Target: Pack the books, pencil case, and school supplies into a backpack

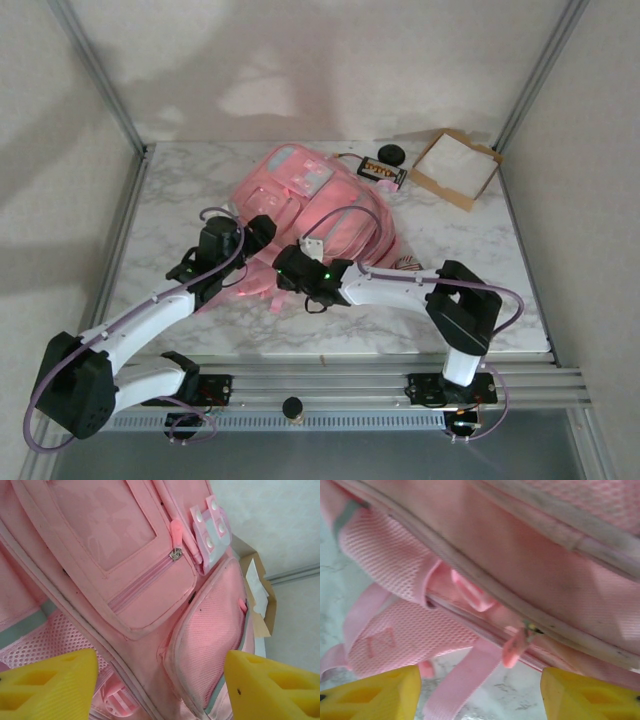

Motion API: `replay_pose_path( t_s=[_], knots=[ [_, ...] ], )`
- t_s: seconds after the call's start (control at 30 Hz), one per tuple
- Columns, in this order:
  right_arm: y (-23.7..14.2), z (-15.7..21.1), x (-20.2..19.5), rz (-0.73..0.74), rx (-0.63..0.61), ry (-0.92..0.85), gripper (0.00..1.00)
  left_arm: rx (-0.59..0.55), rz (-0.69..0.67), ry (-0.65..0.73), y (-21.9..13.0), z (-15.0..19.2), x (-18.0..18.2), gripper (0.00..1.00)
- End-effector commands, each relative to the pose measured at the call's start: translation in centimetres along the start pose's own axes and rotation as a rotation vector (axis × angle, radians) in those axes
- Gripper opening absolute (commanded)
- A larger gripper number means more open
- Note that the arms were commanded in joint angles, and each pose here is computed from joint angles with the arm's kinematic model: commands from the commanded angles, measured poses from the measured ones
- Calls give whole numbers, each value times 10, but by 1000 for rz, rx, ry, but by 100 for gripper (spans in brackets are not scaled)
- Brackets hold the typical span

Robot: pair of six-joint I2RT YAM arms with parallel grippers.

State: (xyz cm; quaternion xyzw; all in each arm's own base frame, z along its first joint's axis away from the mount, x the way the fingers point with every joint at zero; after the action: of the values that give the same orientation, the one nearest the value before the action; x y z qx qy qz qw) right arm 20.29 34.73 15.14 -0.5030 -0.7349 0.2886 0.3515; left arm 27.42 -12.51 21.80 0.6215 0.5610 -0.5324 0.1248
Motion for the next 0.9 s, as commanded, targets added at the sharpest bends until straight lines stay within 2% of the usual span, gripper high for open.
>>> replay_pose_path(
  t_s=[0.0, 0.13, 0.2, 0.27, 0.4, 0.47, 0.6, 0.7, 0.87],
  knots=[
    [9, 0, -12, 125, 30, 54, 62, -20, -44, 6, 0, 0, 13, 67],
    [15, -11, -6, 151, -11, 59, 54, -27, -43, -2, 0, -1, 14, 67],
    [22, -15, -9, 186, 3, 87, 53, -27, -46, -2, 0, -1, 15, 67],
    [29, -15, -12, 219, 17, 120, 48, -29, -49, -1, 0, -1, 15, 67],
    [43, -17, -11, 247, 17, 134, 46, -31, -52, -4, 1, -1, 18, 68],
    [53, -16, -16, 289, 32, 164, 42, -26, -57, -4, 1, -1, 19, 68],
    [67, -19, -18, 294, 29, 176, 37, -28, -60, -5, 2, -1, 21, 68],
    [74, -17, -22, 319, 38, 178, 27, -27, -65, -6, 2, -1, 22, 69],
    [59, -30, -19, 292, -14, 173, 12, -20, -68, -15, 2, -1, 24, 69]
  ],
)
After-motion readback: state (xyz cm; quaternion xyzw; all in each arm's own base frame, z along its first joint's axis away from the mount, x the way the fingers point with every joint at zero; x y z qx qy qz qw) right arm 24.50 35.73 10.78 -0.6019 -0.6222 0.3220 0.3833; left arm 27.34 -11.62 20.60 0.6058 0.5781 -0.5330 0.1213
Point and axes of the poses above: each hand's point on the last joint's axis, 136 mm out from that joint toward the fingers, its own y axis out along the fingers, its own x axis along the line the jaws close on, z = x × y, the point moved 8 cm from there along -y, back along the fingers, and after that the axes turned 9 degrees about -y, right-handed, at the moved point
